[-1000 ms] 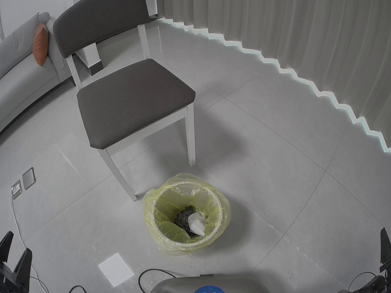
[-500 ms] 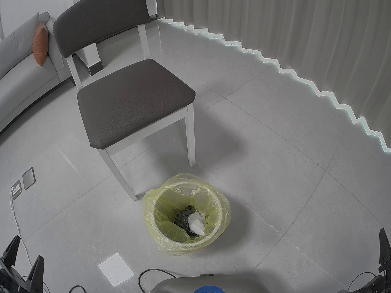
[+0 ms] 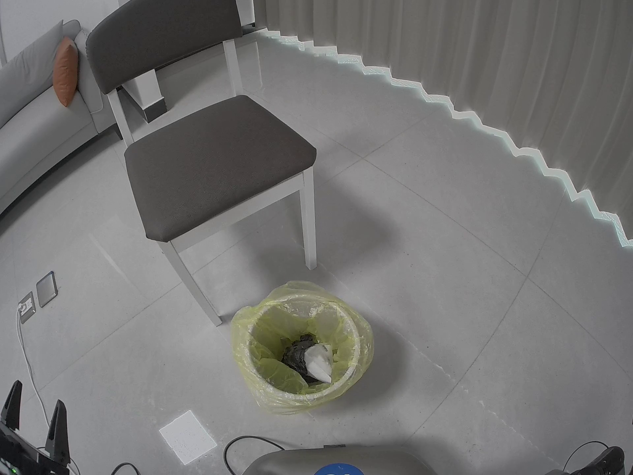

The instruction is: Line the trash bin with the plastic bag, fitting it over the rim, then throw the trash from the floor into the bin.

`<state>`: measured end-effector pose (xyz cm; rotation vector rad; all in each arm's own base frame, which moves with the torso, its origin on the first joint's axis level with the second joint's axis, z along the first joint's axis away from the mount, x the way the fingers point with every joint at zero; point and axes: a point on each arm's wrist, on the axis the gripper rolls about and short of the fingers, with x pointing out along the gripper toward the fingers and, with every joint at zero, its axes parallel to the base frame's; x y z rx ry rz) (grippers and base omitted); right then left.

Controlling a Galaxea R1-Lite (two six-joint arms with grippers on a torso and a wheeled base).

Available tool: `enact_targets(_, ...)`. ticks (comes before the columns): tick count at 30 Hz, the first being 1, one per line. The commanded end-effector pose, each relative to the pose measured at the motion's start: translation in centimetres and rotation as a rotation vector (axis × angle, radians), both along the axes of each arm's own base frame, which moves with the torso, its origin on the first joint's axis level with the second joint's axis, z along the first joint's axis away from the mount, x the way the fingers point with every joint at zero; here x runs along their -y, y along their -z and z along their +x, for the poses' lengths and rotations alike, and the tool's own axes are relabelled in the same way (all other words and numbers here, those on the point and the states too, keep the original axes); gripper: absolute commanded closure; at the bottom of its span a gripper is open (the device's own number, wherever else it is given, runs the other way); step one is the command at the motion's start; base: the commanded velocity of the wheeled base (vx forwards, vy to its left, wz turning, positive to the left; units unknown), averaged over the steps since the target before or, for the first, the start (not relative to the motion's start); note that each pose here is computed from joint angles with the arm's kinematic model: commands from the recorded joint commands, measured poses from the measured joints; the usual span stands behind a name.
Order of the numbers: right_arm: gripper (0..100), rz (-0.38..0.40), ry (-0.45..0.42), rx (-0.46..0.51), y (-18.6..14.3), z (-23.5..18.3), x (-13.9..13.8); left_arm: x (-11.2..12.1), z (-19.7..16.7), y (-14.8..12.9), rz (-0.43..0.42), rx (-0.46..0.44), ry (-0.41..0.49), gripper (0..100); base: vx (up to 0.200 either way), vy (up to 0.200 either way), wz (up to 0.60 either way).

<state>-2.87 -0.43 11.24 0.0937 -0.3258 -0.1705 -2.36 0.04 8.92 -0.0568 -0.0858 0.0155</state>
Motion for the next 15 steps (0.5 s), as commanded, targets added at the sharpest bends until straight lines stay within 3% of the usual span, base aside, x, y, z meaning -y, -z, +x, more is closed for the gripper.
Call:
enact_targets(1, 0, -0.008, 0.037, -0.009, 0.45, 0.08, 0.07, -0.09, 0.06, 0.78, 0.012, -0.028, -0.041, 0, 0.0, 0.0, 0.0)
enact_targets(12, 0, 0.002, 0.121, 0.018, 0.15, -0.07, 0.25, -0.11, 0.06, 0.83, -0.022, -0.031, -0.05, 0, 0.0, 0.0, 0.0)
enact_targets(15, 0, 0.006, 0.131, 0.019, 0.14, -0.08, 0.28, -0.04, 0.07, 0.92, 0.004, -0.041, -0.019, 0, 0.0, 0.0, 0.0)
